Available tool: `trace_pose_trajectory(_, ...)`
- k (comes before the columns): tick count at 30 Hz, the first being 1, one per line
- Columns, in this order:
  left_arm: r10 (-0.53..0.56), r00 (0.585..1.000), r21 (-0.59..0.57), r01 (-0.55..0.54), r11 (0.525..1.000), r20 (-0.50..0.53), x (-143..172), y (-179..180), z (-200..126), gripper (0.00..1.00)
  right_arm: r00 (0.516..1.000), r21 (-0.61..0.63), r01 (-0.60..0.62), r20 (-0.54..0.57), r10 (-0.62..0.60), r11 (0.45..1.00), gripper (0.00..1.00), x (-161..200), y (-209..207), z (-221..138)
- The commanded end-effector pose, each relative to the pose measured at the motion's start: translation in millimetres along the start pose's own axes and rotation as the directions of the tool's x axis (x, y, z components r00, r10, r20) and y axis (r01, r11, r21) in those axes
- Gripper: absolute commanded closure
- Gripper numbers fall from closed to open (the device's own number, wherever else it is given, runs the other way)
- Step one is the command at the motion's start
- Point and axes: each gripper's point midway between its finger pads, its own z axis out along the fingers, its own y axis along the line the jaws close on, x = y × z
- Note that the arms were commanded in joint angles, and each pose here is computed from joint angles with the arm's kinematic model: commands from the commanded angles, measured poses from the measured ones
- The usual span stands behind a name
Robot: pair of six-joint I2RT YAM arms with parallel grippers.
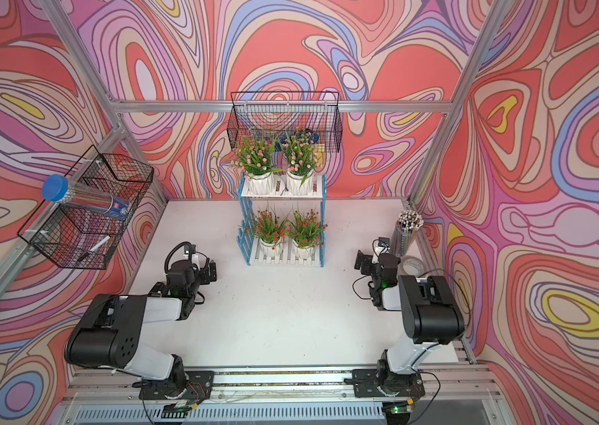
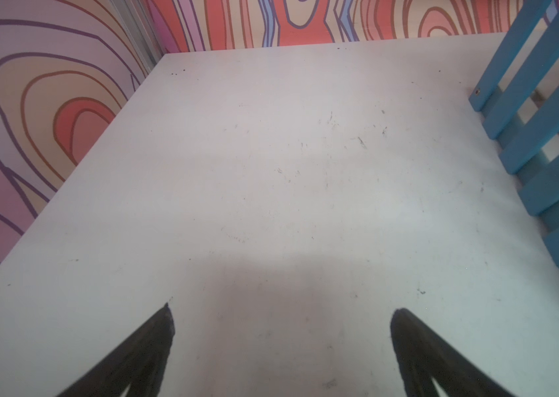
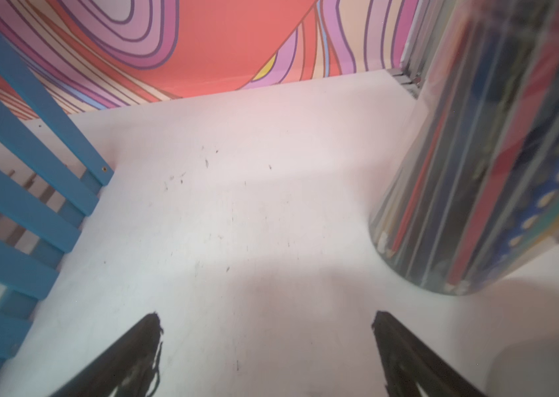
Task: Place the baby's breath potted plants on the rack by color
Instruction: Reset both arms
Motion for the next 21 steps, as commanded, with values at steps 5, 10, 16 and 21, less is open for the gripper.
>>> trace_pose_trajectory(5,-0.014,0.993,0.047,0.008,0.999,0.121,-31.8,-6.9,1.4,0.00,0.993,-0.054,0.038,0.113,-0.032,0.998,0.02,-35.7,12.8,2.9)
trace_pose_trajectory(10,-0.012,0.994,0.045,0.008,0.999,0.109,-30.5,-6.6,2.2,0.00,0.993,-0.053,0.043,0.112,-0.037,0.998,0.02,-35.4,13.6,3.4)
trace_pose_trajectory(16,-0.011,0.994,0.046,0.006,0.999,0.106,-30.9,-6.9,2.1,0.00,0.994,-0.051,0.053,0.103,-0.048,0.997,0.02,-34.6,16.3,6.2)
trace_pose_trajectory(21,-0.013,0.994,0.046,0.008,0.999,0.107,-31.0,-6.9,2.2,0.00,0.993,-0.053,0.053,0.111,-0.047,0.997,0.02,-35.3,16.6,4.1)
